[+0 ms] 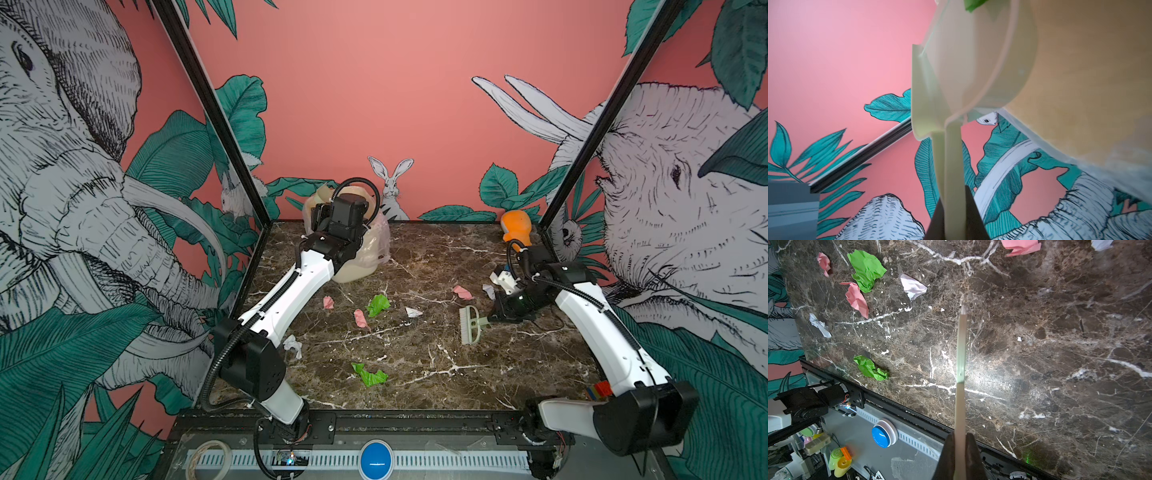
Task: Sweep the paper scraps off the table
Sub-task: 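Lower the empty dustpan back toward the table front with the left gripper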
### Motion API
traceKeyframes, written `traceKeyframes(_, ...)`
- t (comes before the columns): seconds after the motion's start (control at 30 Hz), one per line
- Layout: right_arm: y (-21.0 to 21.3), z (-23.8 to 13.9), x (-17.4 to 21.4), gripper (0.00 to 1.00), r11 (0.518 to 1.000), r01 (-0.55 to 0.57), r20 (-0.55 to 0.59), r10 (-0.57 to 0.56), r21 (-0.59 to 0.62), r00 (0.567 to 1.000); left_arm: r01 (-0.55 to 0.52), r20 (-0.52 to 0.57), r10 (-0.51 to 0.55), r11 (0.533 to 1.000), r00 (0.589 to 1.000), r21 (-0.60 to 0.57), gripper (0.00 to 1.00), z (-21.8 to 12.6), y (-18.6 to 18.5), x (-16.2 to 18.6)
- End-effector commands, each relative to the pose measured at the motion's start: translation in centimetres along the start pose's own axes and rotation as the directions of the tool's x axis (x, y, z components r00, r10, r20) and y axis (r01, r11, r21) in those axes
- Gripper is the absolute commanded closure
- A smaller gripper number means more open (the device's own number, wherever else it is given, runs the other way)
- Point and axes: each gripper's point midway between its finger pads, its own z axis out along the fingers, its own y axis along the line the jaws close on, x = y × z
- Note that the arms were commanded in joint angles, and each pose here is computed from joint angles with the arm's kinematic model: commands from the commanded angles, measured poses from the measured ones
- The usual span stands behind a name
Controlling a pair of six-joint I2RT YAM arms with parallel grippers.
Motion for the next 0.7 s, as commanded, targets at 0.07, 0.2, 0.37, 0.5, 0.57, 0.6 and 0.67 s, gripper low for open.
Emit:
traceKeyframes(0.07, 0.7, -0.7, -0.4, 1.00, 0.999, 0.040, 0.011, -0.040, -0.030, 0.999, -0.018, 0.028, 0.020, 0.998, 0.999, -0.067, 0.96, -1.3, 2.1, 1.8)
traceKeyframes(0.2, 0.8, -0.6, -0.4, 1.00, 0.998, 0.045, 0.012, -0.044, -0.035, 0.999, -0.028, 0.047, 0.032, 0.996, 0.998, -0.088, 0.95, -1.5, 2.2, 1.7)
traceKeyframes(0.37, 1.0, -0.6, -0.4, 1.00, 0.998, 0.047, 0.014, -0.047, -0.046, 0.999, -0.056, 0.054, 0.060, 0.996, 0.997, -0.074, 0.95, -1.1, 1.1, 1.2)
traceKeyframes(0.5, 1.0, -0.7, -0.4, 1.00, 0.998, 0.049, 0.017, -0.048, -0.048, 0.999, -0.055, 0.036, 0.057, 0.997, 0.998, -0.056, 0.95, -0.6, 0.3, 1.8)
traceKeyframes(0.57, 1.0, -0.6, -0.4, 1.00, 0.998, 0.047, 0.017, -0.046, -0.050, 0.999, -0.045, 0.026, 0.047, 0.997, 0.999, -0.054, 0.95, -0.6, 0.3, 2.3)
traceKeyframes(0.6, 1.0, -0.6, -0.4, 1.00, 0.998, 0.048, 0.017, -0.047, -0.050, 0.999, -0.036, 0.024, 0.037, 0.998, 0.999, -0.059, 0.96, -0.7, 0.4, 2.6)
traceKeyframes(0.67, 1.0, -0.6, -0.5, 1.00, 0.998, 0.046, 0.017, -0.045, -0.051, 0.999, -0.001, 0.020, 0.003, 0.997, 1.000, -0.075, 0.96, -0.9, 0.9, 3.0)
